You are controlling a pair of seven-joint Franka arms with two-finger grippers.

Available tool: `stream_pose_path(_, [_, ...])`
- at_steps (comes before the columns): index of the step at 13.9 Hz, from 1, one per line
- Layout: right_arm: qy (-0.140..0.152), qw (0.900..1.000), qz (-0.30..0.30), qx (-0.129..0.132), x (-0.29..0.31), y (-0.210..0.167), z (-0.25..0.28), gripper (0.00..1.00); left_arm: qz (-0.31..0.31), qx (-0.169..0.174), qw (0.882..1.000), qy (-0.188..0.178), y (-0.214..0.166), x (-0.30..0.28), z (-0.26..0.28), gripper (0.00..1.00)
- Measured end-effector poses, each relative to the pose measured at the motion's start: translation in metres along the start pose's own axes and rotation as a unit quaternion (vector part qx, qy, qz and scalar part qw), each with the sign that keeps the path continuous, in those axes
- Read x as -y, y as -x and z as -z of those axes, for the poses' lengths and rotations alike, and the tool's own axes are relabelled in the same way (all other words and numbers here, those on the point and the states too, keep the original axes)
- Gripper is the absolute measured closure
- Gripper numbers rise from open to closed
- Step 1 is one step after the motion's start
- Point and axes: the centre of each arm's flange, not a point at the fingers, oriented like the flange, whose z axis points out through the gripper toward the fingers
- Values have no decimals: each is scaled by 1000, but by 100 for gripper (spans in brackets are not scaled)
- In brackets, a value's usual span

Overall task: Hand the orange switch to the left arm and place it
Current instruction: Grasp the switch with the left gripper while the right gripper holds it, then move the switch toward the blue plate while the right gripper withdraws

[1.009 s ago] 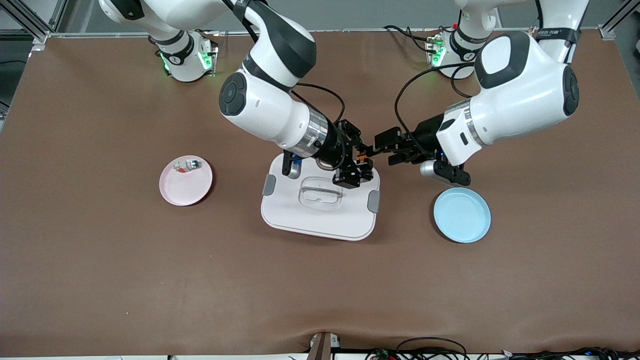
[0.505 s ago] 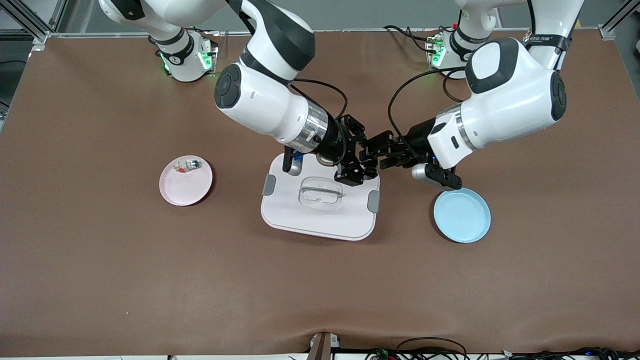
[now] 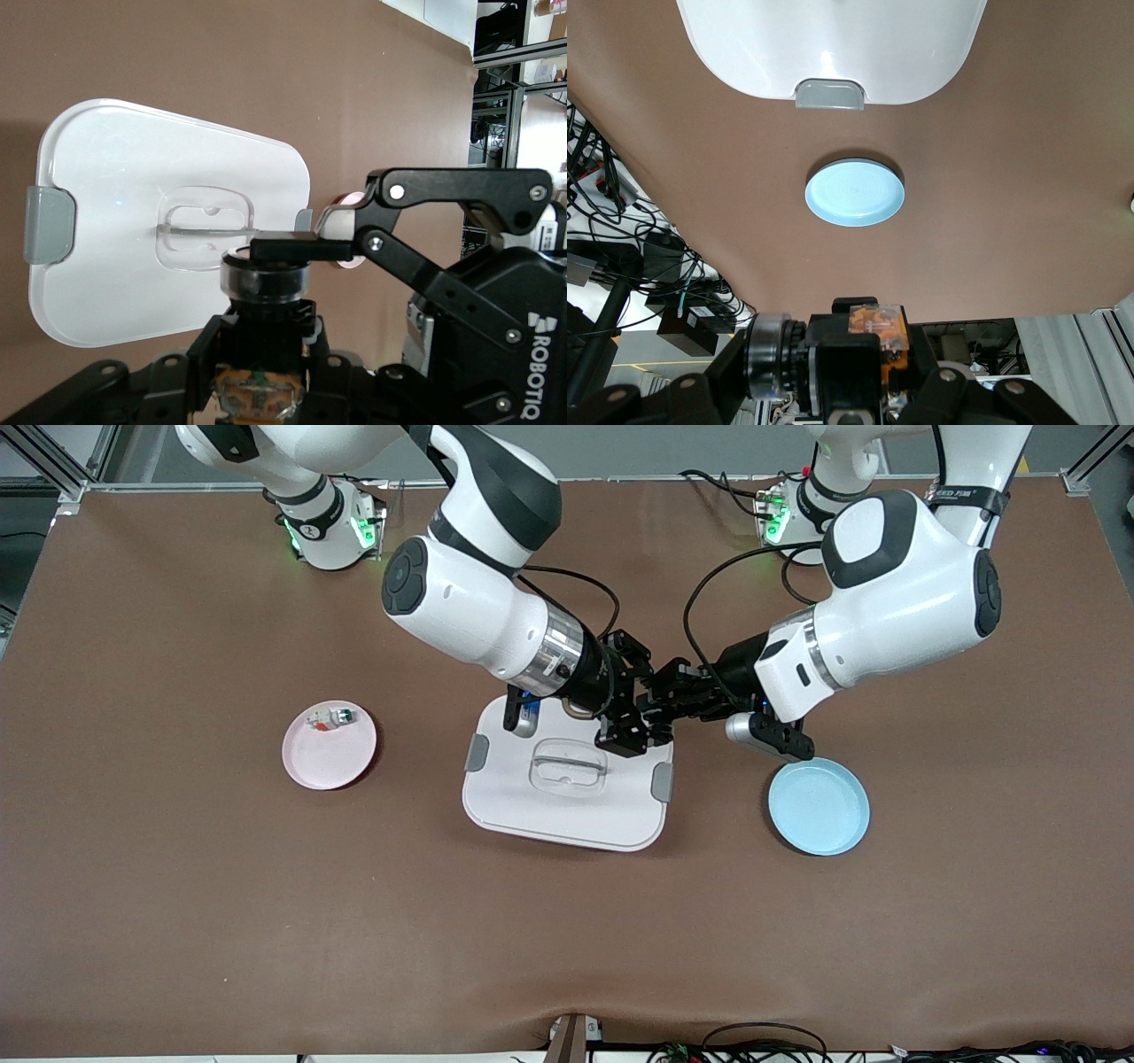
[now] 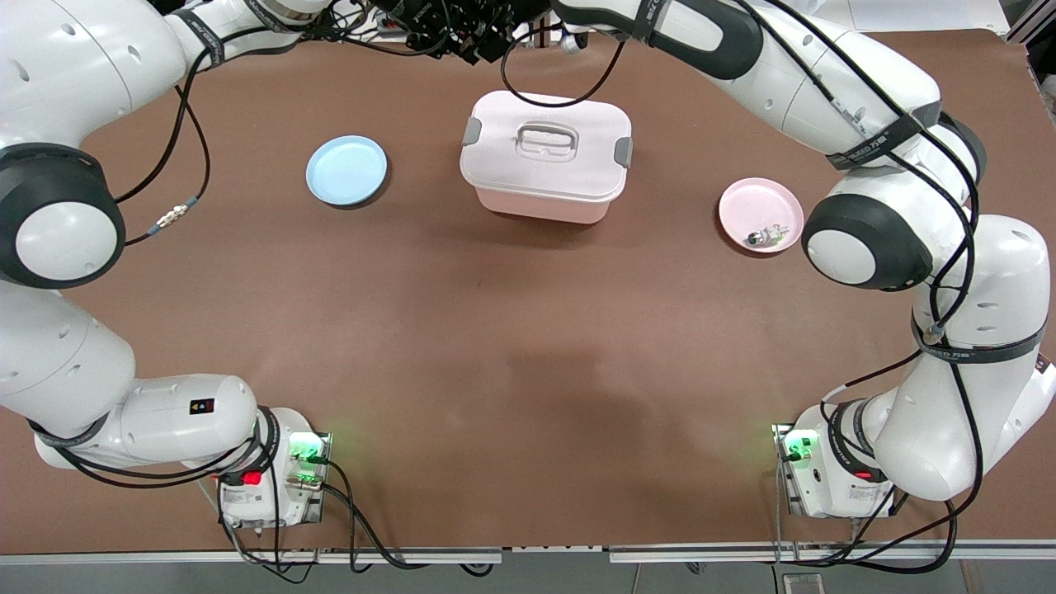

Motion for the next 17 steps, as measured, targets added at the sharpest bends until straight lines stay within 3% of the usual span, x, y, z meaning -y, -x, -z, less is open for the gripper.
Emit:
stream_pose_path(3, [-2,1000,-1,2,0,0,-1,27,-4,0,1000,0,-1,1,1,59])
stream_pose_path(5, [-9,1000,0,7,2,2,1,12,-7,4,1000,-11,-2,7,2,59])
stream_pose_path(7, [-14,1000,0,8,6,2,5,0,-21,16,999,-43,-1,16,4,59])
stream_pose_path(10, [-7,1000,20,-1,12,-5,9,0,-43,38,994,-98,0,29,10,59])
stream_pose_path(13, [42,995,81,-32,21,-27,14,0,-62,67,982,-164,1,51,17,59])
stream_pose_path(15, [87,986,133,-51,31,-47,25,0,-100,89,963,-232,1,70,23,59])
stream_pose_path(17, [137,970,190,-61,42,-66,47,0,-133,116,943,-283,1,95,28,59])
